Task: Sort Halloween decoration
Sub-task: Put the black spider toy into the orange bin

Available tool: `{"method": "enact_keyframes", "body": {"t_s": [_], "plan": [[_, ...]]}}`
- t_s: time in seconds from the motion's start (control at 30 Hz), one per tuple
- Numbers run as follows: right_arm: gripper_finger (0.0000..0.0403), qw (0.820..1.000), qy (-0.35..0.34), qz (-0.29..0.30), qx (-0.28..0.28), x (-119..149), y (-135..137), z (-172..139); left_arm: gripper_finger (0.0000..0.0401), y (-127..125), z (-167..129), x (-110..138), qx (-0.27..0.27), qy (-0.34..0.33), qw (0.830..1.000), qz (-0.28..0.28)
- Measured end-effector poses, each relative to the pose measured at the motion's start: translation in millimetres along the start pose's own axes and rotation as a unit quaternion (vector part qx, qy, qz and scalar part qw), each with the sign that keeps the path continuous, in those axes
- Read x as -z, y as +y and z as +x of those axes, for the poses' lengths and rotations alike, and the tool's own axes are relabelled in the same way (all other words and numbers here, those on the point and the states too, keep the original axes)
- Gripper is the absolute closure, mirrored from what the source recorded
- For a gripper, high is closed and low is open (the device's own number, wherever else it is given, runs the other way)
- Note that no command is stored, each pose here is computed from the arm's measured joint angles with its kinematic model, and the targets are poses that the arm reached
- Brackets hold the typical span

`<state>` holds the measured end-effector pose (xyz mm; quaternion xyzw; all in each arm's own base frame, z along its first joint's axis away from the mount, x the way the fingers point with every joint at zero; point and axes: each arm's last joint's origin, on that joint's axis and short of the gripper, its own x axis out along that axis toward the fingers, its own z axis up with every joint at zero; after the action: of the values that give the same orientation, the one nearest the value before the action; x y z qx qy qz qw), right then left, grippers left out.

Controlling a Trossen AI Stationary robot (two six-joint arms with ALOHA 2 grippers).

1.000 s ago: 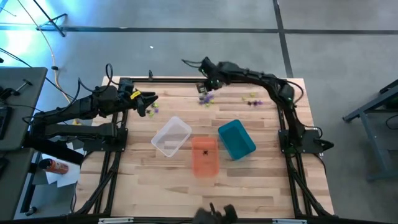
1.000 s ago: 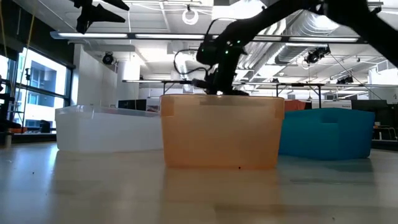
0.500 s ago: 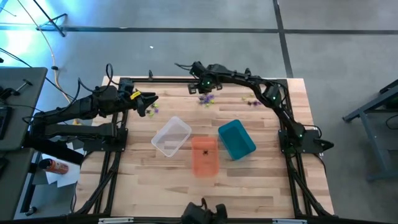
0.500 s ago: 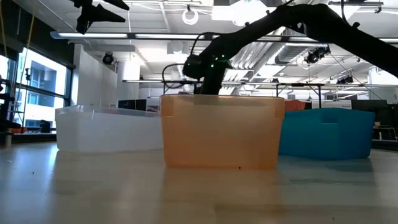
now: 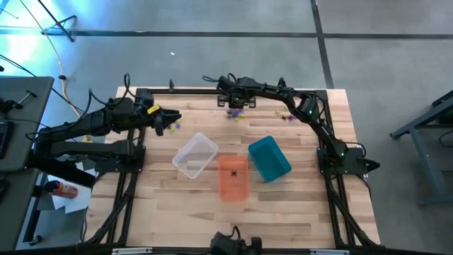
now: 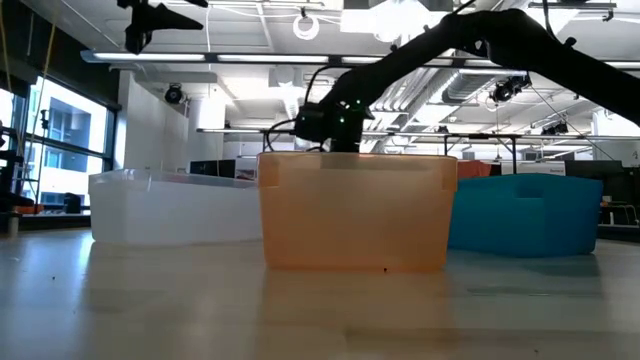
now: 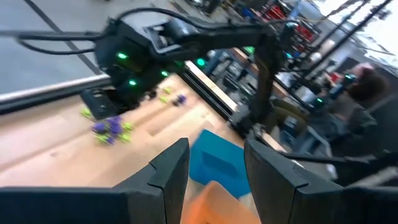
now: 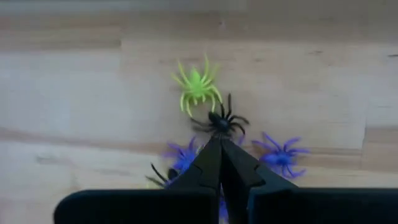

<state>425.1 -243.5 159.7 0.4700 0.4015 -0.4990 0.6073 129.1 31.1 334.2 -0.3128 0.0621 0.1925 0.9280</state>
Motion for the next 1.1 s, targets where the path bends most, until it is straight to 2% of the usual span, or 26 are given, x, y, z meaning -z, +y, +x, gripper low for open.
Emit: {"method": "enact_keyframes", "body": {"t_s": [0.13, 0.23, 0.37, 0.43, 0.53, 0.63, 0.77, 0.83, 0.9, 1.0, 1.1], "plan": [[0.0403, 0.998, -0.013, -0.064, -0.004, -6, -1, -18, 0.0259, -1, -1, 1, 0.021, 0.013, 1.0, -0.002], [0.0403, 0.986, -0.001, -0.162, -0.03, -10, -2, -33, 0.0259, -1, -1, 1, 0.027, 0.018, 0.999, -0.002], [0.0403, 0.964, 0.01, -0.263, 0.048, 7, -6, -31, 0.0259, -1, -1, 1, 0.027, 0.019, 0.999, 0.002], [0.0403, 0.954, 0.001, -0.296, 0.047, 15, -3, -29, 0.0259, -1, -1, 1, 0.028, 0.019, 0.999, 0.002], [0.0403, 0.947, -0.011, -0.321, 0.011, 28, -4, -28, 0.0259, -1, -1, 1, 0.028, 0.018, 0.999, 0.002], [0.0403, 0.945, -0.054, -0.316, -0.062, 33, -18, -47, 0.0259, -1, -1, 1, 0.027, 0.018, 0.999, -0.005], [0.0403, 0.94, -0.134, -0.272, -0.158, 36, -48, -63, 0.0259, -1, 0, 1, 0.01, 0.007, 1.0, -0.004], [0.0403, 0.942, -0.145, -0.248, -0.172, 43, -59, -53, 0.0259, 0, 0, 0, -0.005, -0.001, 1.0, -0.004], [0.0403, 0.945, -0.15, -0.242, -0.163, 55, -63, -42, 0.0259, 1, 1, 0, -0.014, -0.01, 1.0, -0.013], [0.0403, 0.943, -0.2, -0.232, -0.131, 66, -61, -28, 0.0259, 1, 1, 0, -0.017, -0.01, 1.0, -0.016], [0.0403, 0.946, -0.22, -0.198, -0.134, 67, -55, -20, 0.0259, 1, 1, 0, -0.017, -0.011, 1.0, -0.016]]}}
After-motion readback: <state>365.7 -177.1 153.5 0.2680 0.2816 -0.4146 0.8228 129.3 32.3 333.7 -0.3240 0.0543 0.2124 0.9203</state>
